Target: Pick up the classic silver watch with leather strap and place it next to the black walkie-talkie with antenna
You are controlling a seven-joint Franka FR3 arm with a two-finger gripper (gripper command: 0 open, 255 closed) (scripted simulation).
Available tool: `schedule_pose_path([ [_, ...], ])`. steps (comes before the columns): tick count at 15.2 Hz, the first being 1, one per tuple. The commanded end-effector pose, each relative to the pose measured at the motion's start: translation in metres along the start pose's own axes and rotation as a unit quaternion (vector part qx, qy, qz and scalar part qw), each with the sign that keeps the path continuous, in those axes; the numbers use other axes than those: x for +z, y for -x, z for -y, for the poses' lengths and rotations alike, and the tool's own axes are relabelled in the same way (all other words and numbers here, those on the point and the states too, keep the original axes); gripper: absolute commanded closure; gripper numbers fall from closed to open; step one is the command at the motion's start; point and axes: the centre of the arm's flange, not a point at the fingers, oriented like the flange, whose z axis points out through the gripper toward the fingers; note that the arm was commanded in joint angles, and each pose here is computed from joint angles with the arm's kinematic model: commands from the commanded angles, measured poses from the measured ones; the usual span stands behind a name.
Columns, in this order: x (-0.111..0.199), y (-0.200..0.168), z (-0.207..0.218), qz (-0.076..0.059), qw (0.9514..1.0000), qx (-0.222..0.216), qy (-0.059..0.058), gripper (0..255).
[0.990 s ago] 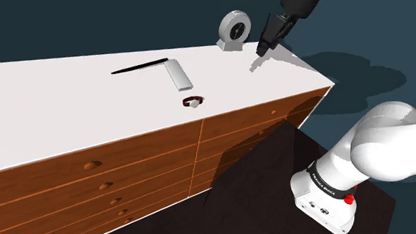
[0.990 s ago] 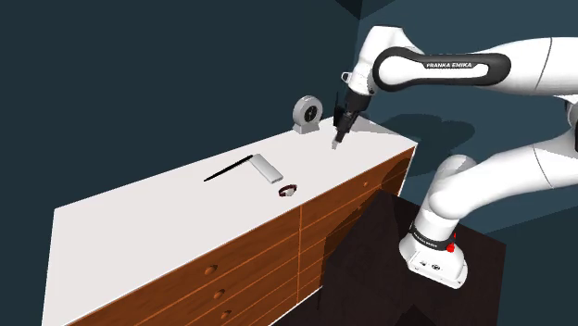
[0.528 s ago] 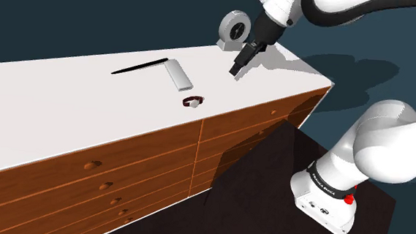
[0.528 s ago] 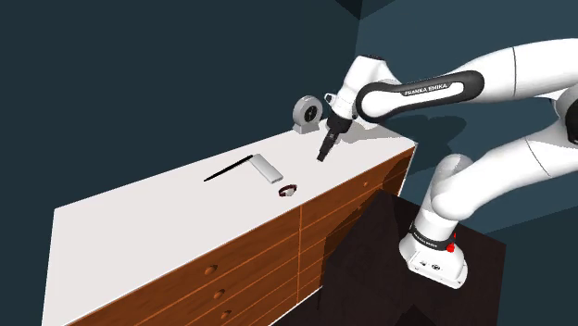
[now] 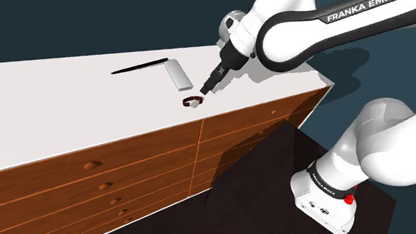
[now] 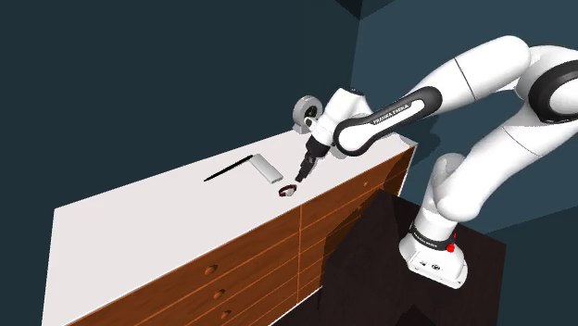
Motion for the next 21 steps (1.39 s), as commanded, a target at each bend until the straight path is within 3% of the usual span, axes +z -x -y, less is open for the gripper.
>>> schedule_pose_path([
  [1,0.022,-0.005,0.006,-0.015,0.9998,-0.016,-0.002,0],
  [4,0.055,-0.013,0.019,-0.034,0.9986,-0.039,-0.006,0],
  [12,0.095,-0.015,0.02,-0.034,0.9986,-0.039,-0.006,0],
  [20,0.095,-0.015,0.02,-0.034,0.9986,-0.039,-0.006,0],
  [21,0.095,-0.015,0.02,-0.034,0.9986,-0.039,-0.006,255],
])
